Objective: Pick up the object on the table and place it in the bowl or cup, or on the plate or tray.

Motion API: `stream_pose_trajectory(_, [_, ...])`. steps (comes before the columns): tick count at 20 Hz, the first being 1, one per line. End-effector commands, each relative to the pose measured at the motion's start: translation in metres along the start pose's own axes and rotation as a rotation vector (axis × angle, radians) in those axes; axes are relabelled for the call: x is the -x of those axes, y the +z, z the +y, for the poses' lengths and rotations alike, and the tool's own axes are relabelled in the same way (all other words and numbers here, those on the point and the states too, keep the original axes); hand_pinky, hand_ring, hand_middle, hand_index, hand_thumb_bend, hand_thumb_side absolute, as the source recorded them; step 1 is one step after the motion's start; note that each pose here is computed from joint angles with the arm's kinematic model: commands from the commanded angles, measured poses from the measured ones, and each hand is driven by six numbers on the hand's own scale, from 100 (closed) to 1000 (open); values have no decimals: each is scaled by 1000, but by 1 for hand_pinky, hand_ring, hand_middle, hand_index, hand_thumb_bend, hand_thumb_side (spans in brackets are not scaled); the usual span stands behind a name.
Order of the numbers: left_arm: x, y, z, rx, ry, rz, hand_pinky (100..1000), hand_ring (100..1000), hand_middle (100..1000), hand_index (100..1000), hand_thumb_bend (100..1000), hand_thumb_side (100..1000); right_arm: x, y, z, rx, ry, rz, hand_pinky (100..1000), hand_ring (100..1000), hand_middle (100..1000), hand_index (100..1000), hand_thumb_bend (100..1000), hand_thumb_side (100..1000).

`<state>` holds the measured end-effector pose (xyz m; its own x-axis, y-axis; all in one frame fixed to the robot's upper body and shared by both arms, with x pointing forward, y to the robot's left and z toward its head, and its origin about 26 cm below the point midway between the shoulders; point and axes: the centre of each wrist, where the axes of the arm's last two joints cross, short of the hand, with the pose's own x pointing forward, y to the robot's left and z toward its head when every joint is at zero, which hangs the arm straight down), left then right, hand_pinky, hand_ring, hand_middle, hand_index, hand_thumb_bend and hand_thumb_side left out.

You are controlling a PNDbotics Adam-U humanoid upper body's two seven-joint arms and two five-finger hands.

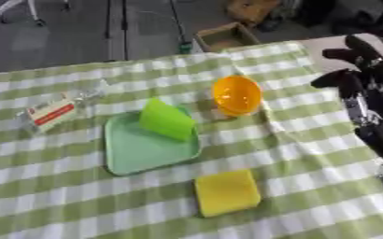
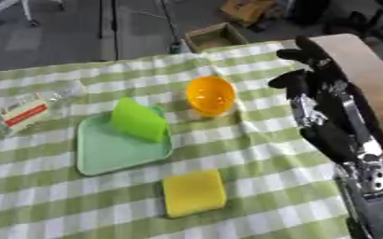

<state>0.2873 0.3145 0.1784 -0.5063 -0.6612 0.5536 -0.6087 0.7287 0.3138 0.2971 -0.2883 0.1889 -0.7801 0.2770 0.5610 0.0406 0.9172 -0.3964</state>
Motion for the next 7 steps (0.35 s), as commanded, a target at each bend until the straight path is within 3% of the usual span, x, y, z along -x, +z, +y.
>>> stream_pose_trajectory(1, [-4, -4, 5, -3, -15, -31, 600, 853, 805, 893, 285, 730, -8, -5, -5, -3, 19, -33, 704, 650, 836, 1000, 100, 551])
stream_pose_trajectory(7, [-4, -3, 6, 12, -23, -34, 600, 849, 800, 893, 282, 731, -7, -4, -5, -5, 21, -29, 704, 651, 836, 1000, 100, 545])
